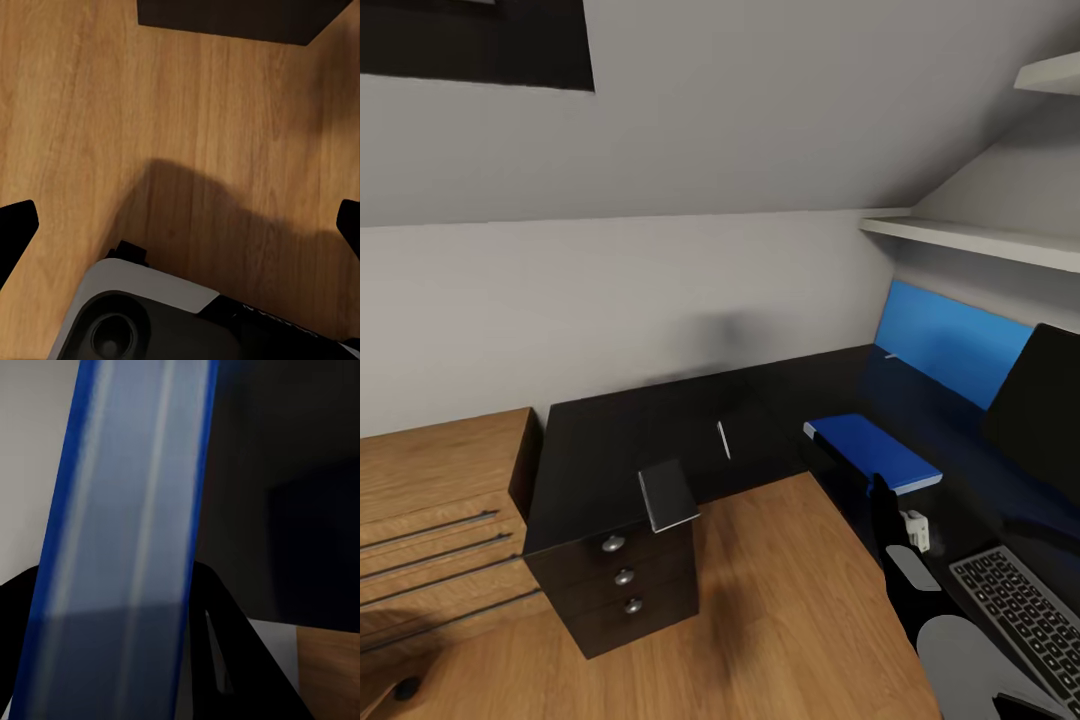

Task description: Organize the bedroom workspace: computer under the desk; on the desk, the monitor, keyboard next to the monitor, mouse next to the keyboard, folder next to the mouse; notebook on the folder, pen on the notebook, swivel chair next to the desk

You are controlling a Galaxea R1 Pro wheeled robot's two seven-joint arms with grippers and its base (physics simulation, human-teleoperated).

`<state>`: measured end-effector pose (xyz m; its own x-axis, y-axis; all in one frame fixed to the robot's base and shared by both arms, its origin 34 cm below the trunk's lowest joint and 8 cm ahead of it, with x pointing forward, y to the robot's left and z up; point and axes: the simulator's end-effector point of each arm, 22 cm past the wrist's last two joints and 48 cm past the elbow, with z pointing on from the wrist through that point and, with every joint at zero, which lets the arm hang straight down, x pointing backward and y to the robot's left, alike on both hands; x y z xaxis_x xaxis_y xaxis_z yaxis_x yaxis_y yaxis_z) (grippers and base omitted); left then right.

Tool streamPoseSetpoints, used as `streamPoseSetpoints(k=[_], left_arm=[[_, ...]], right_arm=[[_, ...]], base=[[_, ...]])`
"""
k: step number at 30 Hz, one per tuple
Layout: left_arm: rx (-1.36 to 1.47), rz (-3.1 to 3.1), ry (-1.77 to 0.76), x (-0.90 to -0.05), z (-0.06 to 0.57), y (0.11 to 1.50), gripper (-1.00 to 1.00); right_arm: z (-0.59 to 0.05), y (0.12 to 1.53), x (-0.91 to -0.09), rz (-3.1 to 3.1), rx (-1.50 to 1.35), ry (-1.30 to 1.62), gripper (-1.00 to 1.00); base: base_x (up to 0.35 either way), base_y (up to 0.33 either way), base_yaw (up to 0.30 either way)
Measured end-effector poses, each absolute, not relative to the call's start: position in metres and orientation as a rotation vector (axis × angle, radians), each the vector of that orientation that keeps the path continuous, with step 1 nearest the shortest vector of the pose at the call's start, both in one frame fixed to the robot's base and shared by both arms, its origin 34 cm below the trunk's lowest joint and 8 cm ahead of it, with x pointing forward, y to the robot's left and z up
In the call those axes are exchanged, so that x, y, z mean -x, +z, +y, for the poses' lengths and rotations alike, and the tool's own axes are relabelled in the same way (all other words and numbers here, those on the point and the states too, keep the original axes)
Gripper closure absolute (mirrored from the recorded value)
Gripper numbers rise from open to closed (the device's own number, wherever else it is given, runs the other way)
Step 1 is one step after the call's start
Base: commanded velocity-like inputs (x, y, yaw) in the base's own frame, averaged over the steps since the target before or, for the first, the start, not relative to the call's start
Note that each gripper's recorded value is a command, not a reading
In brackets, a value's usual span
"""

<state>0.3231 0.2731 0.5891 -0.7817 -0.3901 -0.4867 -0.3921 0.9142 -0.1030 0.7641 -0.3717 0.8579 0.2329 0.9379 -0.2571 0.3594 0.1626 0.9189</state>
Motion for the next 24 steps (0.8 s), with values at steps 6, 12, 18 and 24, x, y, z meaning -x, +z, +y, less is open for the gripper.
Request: streamPoseSetpoints(k=[6, 12, 18, 24], left_arm=[[0.567, 2.559, 0.007, -0.323, 0.274, 0.589, -1.00], [0.570, 2.558, 0.007, -0.324, 0.273, 0.585, -1.00], [0.570, 2.558, 0.006, -0.326, 0.273, 0.578, -1.00], [0.570, 2.557, 0.006, -0.327, 0.273, 0.570, -1.00]], right_arm=[[-0.372, 0.857, -0.764, 1.326, -1.403, 0.659, 1.00], [-0.373, 0.852, -0.764, 1.329, -1.406, 0.655, 1.00], [-0.373, 0.845, -0.765, 1.329, -1.407, 0.653, 1.00], [-0.373, 0.837, -0.766, 1.330, -1.408, 0.651, 1.00]], base=[[0.017, 0.000, 0.000], [0.002, 0.000, 0.000], [0.000, 0.000, 0.000], [0.000, 0.000, 0.000]])
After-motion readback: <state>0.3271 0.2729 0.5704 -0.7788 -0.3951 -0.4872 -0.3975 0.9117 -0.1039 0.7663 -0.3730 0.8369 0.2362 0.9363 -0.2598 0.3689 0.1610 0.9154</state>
